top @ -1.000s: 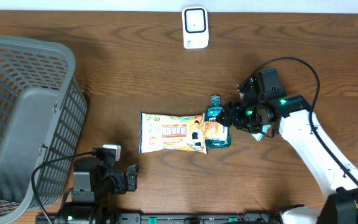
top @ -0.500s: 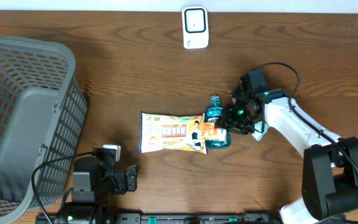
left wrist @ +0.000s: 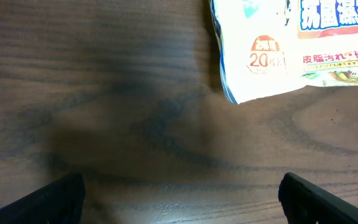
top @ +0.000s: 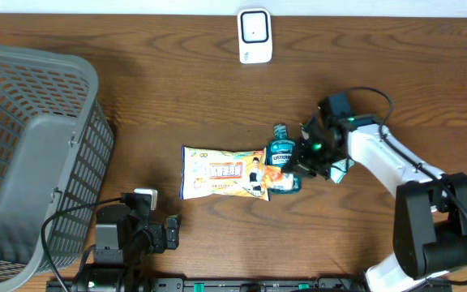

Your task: Scan the item barcode

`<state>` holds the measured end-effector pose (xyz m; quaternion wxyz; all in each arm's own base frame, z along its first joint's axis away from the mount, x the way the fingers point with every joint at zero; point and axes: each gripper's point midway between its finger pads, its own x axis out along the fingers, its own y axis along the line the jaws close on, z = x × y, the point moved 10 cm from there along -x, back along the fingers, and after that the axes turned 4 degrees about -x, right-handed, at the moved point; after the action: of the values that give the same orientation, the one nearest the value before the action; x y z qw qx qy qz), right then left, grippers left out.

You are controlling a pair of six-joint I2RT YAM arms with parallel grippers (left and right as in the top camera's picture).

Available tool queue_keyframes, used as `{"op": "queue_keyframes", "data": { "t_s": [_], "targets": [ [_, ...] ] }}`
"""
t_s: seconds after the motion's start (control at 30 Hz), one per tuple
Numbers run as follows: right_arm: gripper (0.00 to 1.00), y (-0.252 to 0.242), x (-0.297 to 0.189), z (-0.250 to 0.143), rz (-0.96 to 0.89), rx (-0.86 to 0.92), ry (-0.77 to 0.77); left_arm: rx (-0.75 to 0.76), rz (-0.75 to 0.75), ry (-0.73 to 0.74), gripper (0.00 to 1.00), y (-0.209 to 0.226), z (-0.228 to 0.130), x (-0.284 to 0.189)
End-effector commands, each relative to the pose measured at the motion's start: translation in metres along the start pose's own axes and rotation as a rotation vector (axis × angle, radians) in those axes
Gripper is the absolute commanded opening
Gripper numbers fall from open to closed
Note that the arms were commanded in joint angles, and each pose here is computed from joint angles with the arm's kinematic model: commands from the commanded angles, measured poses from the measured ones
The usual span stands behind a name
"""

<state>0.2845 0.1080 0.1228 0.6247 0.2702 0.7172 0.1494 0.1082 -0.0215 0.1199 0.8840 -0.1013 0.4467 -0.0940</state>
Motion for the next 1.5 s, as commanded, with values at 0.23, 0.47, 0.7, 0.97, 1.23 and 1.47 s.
{"op": "queue_keyframes", "data": {
  "t_s": [0.23, 0.47, 0.7, 0.97, 1.23, 1.47],
  "targets": [
    [0.01, -0.014, -0.036, -0.046, 0.309, 0.531, 0.422, 0.005, -0.008, -0.002, 0.99, -0.001, 0.001, -0.001],
    [0.02, -0.013, -0.042, -0.06, 0.271, 0.631, 0.513, 0.005, -0.008, -0.002, 0.99, -0.001, 0.001, -0.001],
    [0.02, -0.013, -0.042, -0.062, 0.272, 0.62, 0.519, 0.005, -0.008, -0.002, 0.99, -0.001, 0.001, -0.001],
    [0.01, -0.01, -0.054, -0.081, 0.258, 0.617, 0.624, 0.005, -0.008, -0.002, 0.99, -0.001, 0.001, -0.001],
    [0.01, -0.011, -0.057, -0.087, 0.226, 0.532, 0.644, 0.005, -0.008, -0.002, 0.99, -0.001, 0.001, -0.001],
    [0.01, 0.0, -0.051, -0.097, 0.186, 0.472, 0.672, 0.005, -0.008, -0.002, 0.99, -0.001, 0.001, -0.001]
  ]
}}
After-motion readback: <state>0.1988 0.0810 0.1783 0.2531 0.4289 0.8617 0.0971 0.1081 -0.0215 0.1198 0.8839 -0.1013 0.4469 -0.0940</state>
